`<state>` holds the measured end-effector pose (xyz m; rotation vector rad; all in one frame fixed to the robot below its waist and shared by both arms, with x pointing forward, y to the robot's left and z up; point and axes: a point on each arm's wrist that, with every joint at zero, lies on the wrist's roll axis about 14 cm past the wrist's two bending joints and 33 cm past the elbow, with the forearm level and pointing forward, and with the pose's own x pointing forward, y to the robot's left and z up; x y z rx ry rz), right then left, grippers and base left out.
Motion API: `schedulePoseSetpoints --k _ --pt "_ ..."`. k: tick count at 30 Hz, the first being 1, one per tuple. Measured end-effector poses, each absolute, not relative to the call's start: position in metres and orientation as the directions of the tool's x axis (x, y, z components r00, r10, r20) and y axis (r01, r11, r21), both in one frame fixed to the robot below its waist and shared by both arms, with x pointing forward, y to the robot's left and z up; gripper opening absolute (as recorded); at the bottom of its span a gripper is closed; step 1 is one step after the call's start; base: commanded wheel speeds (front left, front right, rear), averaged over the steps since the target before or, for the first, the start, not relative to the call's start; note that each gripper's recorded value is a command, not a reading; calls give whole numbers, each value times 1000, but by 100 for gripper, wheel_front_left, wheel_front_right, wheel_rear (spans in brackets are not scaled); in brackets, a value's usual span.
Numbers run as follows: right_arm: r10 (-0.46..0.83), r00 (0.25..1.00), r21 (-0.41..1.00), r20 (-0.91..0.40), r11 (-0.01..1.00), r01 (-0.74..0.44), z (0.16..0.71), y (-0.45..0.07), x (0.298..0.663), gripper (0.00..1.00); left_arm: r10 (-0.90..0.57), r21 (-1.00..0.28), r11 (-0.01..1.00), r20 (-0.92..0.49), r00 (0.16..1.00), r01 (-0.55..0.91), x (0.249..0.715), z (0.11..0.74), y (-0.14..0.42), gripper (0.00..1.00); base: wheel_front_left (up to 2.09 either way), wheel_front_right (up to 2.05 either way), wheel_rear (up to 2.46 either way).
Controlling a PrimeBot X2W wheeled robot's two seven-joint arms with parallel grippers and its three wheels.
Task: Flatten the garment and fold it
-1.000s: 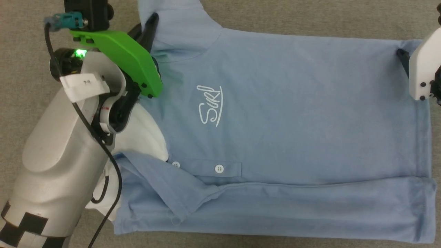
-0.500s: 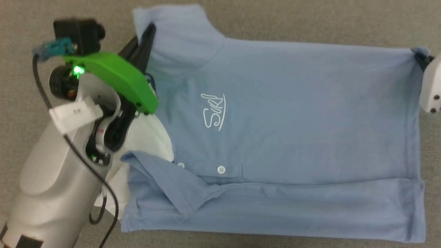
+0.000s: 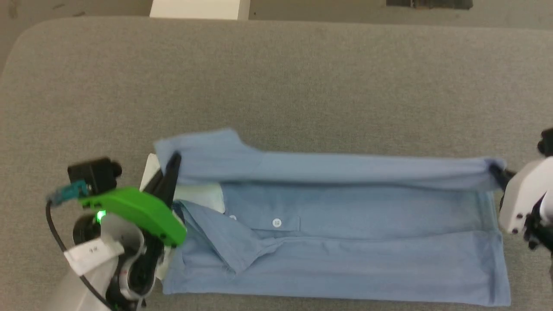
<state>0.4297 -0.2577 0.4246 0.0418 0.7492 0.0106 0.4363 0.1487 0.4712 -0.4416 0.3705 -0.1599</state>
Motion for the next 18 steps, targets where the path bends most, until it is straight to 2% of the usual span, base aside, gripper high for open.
schedulePoseSetpoints --k 10,11,12,13,18 --pt "36 656 91 -754 995 50 398 -252 376 0 -162 -451 889 -478 863 -82 391 425 163 0 0 0 0" --pt "40 632 96 -774 994 54 391 -250 366 0 -160 -461 880 -511 844 -112 386 417 163 4 0 0 0" --pt "42 628 99 -777 994 56 390 -250 364 33 -158 -459 881 -519 840 -118 384 415 163 38 0 0 0" --pt "44 626 101 -778 993 56 389 -249 362 100 -148 -460 878 -525 838 -133 384 413 164 100 0 0 0" --pt "40 661 118 -749 990 75 396 -251 355 100 -119 -434 887 -551 826 -161 377 413 172 100 0 0 0"
